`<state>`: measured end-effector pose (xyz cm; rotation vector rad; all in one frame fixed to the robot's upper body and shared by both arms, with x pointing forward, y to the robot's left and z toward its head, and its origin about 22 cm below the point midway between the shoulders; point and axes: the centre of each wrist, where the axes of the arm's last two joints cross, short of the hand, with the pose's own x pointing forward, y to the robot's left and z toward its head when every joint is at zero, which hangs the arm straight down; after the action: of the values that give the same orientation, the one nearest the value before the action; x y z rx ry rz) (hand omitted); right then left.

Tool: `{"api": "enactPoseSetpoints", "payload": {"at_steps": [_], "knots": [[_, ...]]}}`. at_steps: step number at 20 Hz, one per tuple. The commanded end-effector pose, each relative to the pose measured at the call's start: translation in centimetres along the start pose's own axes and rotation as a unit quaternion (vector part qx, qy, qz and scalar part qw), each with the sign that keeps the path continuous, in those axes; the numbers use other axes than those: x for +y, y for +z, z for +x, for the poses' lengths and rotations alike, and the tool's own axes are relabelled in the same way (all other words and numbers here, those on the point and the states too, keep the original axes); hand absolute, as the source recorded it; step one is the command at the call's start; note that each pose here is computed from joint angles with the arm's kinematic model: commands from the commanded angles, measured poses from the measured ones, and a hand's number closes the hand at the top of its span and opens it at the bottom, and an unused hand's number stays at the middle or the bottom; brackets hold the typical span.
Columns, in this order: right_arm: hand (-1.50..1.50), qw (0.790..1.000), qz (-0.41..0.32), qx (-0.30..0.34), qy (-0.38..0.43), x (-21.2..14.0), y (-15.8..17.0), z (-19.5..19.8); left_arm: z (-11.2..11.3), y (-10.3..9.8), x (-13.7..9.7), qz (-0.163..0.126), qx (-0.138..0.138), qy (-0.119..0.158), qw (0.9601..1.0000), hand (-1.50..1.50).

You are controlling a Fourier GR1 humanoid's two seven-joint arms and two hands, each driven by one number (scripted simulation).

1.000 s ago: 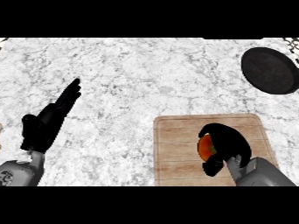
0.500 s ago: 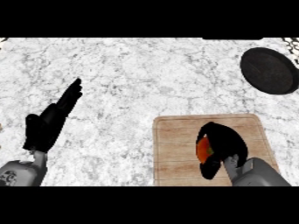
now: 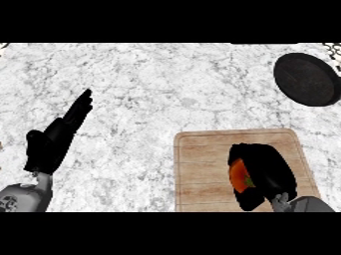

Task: Pick the tomato from the cutting board and place it in the pan

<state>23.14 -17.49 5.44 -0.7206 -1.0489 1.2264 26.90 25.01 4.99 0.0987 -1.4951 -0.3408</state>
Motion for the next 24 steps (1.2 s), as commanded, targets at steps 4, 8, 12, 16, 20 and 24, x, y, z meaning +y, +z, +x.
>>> {"api": "enactPoseSetpoints", "payload": {"at_steps": [4,8,12,16,20,24], "knots": [[1.50,0.981,-0.176,-0.079,0.027,-3.4,4.4,-0.6,-0.4,0.7,0.8,0.006,0.012,-0.012,0.9998,0.00],[1.50,0.953,-0.286,-0.100,0.000,-6.2,5.4,-0.6,-0.6,0.6,-0.9,0.003,0.007,0.007,0.9999,0.00],[1.50,0.944,-0.317,-0.085,-0.036,-6.7,6.5,-2.4,-0.8,1.3,0.4,-0.005,0.005,0.000,1.0000,0.00],[1.50,0.937,-0.333,-0.060,-0.085,-7.5,5.8,-4.1,0.2,0.1,0.1,0.004,-0.005,0.006,1.0000,0.00],[1.50,0.923,-0.350,-0.041,-0.158,-8.8,2.6,-6.1,-1.1,0.9,0.2,0.001,-0.014,-0.002,0.9999,0.00],[1.50,0.917,-0.353,-0.040,-0.183,-8.8,-1.3,-9.2,0.9,0.8,-0.7,-0.007,-0.007,0.000,1.0000,0.00]]}}
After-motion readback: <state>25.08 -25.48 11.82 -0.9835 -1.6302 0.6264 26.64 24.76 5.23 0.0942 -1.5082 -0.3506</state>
